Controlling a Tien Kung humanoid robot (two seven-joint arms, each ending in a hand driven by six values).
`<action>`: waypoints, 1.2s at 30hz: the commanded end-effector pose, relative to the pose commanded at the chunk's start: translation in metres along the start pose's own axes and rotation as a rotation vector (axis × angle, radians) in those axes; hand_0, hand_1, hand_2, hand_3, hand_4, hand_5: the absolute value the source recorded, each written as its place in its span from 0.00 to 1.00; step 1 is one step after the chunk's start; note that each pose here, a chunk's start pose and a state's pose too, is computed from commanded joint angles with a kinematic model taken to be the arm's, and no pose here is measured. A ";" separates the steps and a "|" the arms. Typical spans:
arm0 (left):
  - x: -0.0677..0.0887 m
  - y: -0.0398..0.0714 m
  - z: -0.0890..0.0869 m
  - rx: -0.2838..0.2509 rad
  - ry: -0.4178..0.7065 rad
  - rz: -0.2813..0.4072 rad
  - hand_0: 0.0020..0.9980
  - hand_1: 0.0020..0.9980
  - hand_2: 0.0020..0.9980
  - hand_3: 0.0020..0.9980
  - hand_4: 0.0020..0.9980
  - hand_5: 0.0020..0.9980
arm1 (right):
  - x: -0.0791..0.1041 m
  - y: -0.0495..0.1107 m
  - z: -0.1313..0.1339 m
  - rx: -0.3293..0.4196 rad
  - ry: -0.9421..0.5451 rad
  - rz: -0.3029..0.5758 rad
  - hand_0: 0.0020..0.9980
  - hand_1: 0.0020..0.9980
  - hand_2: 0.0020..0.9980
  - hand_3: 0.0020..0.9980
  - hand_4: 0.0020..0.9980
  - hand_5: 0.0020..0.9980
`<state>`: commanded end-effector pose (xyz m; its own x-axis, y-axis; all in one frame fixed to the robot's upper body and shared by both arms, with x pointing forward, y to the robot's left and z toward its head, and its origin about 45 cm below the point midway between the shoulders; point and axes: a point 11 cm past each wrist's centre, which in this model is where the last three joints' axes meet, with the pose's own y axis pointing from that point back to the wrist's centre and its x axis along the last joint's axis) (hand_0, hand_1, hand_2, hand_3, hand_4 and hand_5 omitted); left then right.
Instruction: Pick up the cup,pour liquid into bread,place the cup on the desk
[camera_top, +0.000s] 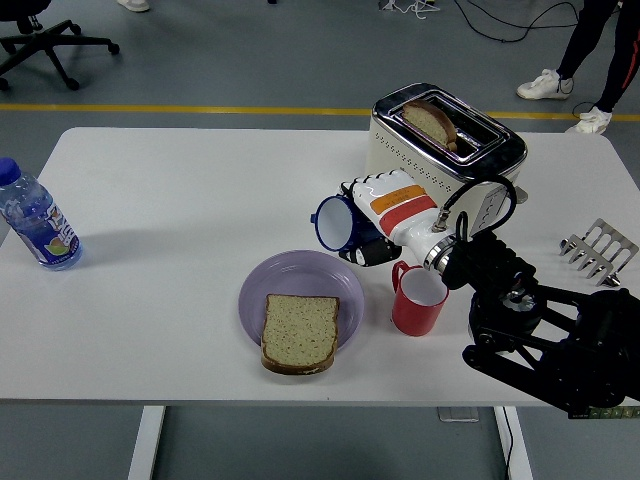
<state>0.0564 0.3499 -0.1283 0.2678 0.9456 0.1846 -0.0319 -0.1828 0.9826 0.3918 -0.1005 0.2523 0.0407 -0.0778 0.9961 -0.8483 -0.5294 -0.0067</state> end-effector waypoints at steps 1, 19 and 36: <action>0.000 0.000 0.000 0.000 0.000 0.000 0.68 0.75 0.77 0.66 0.42 1.00 | 0.001 -0.001 0.000 0.005 0.013 0.002 0.20 0.00 0.26 0.44 0.73 0.00; -0.001 0.000 0.000 0.001 0.002 -0.003 0.68 0.75 0.77 0.66 0.42 1.00 | 0.025 0.000 -0.018 0.154 0.150 0.187 0.26 0.05 0.29 0.45 0.74 0.00; -0.002 0.000 0.000 0.001 0.002 -0.004 0.68 0.75 0.77 0.66 0.42 1.00 | 0.034 0.001 -0.013 0.111 0.211 0.338 0.36 0.11 0.33 0.50 0.61 0.00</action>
<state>0.0559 0.3484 -0.1286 0.2660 0.9469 0.1808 -0.0299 -0.1794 0.9833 0.3860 -0.0927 0.2869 -0.3492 -0.0945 0.9323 -0.7329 -0.5924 -0.3346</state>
